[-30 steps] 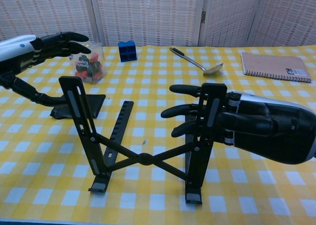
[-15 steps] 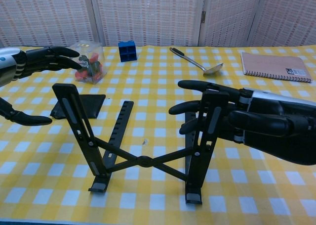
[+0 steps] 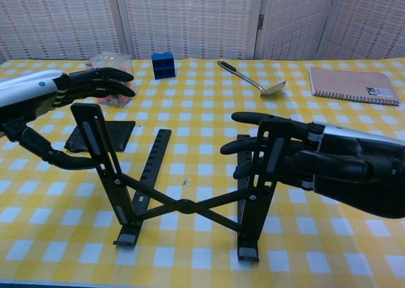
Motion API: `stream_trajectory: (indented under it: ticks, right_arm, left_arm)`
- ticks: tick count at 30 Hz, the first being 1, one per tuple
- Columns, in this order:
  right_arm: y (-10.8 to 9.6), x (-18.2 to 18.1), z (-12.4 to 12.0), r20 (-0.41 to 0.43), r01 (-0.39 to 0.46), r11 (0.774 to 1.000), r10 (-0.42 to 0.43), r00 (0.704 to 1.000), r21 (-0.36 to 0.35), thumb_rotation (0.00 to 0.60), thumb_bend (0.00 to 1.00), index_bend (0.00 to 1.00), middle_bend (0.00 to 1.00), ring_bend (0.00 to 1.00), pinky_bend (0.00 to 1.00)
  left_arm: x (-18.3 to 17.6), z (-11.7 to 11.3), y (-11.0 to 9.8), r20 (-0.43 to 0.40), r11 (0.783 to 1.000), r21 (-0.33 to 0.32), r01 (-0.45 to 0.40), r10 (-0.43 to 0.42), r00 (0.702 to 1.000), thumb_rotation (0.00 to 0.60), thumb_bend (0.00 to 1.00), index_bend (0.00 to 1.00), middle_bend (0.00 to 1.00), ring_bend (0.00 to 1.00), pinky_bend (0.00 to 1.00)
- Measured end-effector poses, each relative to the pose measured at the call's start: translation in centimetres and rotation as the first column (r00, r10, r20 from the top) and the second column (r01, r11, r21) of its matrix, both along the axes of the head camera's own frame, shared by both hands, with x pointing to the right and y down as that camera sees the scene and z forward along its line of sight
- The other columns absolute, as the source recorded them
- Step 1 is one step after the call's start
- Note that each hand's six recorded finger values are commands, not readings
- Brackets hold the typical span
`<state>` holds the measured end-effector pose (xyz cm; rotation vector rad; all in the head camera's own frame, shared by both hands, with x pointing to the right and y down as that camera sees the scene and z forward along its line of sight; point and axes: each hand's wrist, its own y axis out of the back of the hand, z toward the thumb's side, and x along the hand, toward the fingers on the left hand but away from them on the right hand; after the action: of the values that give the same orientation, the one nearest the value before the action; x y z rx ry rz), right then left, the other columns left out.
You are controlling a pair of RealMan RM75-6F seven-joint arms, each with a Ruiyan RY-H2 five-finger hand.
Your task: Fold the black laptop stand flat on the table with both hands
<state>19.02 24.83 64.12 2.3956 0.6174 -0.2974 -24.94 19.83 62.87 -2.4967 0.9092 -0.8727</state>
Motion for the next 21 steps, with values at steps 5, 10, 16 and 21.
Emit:
stream_trajectory:
  ticks: [5, 10, 16, 21]
  right_arm:
    - [0.7, 0.0, -0.3, 0.011, 0.008, 1.0, -0.008, 1.0, -0.013, 0.502, 0.38, 0.03, 0.21, 0.25, 0.02]
    - [1.1, 0.1, -0.4, 0.008, 0.001, 1.0, -0.001, 1.0, -0.013, 0.503, 0.39, 0.03, 0.21, 0.25, 0.02]
    - [-0.6, 0.5, -1.2, 0.011, -0.031, 0.998, 0.031, 0.999, 0.048, 0.505, 0.39, 0.03, 0.21, 0.25, 0.02]
    - [-2.2, 0.7, -2.6, 0.013, -0.046, 0.993, 0.045, 0.999, 0.108, 0.504, 0.39, 0.03, 0.21, 0.25, 0.02]
  left_arm:
    - [-0.1, 0.3, -1.0, 0.016, 1.0, 0.021, 0.017, -0.017, 1.0, 0.6, 0.2, 0.12, 0.17, 0.1, 0.01]
    - [-0.1, 0.5, -0.8, 0.007, 1.0, -0.001, 0.014, -0.014, 1.0, 0.6, 0.2, 0.12, 0.17, 0.1, 0.01]
    - [-0.7, 1.0, -0.3, 0.02, 0.999, -0.036, -0.009, 0.01, 1.0, 0.6, 0.2, 0.19, 0.17, 0.1, 0.01]
    - [-1.4, 1.6, 0.1, 0.027, 0.996, -0.082, -0.015, 0.018, 0.999, 0.6, 0.21, 0.29, 0.18, 0.1, 0.02]
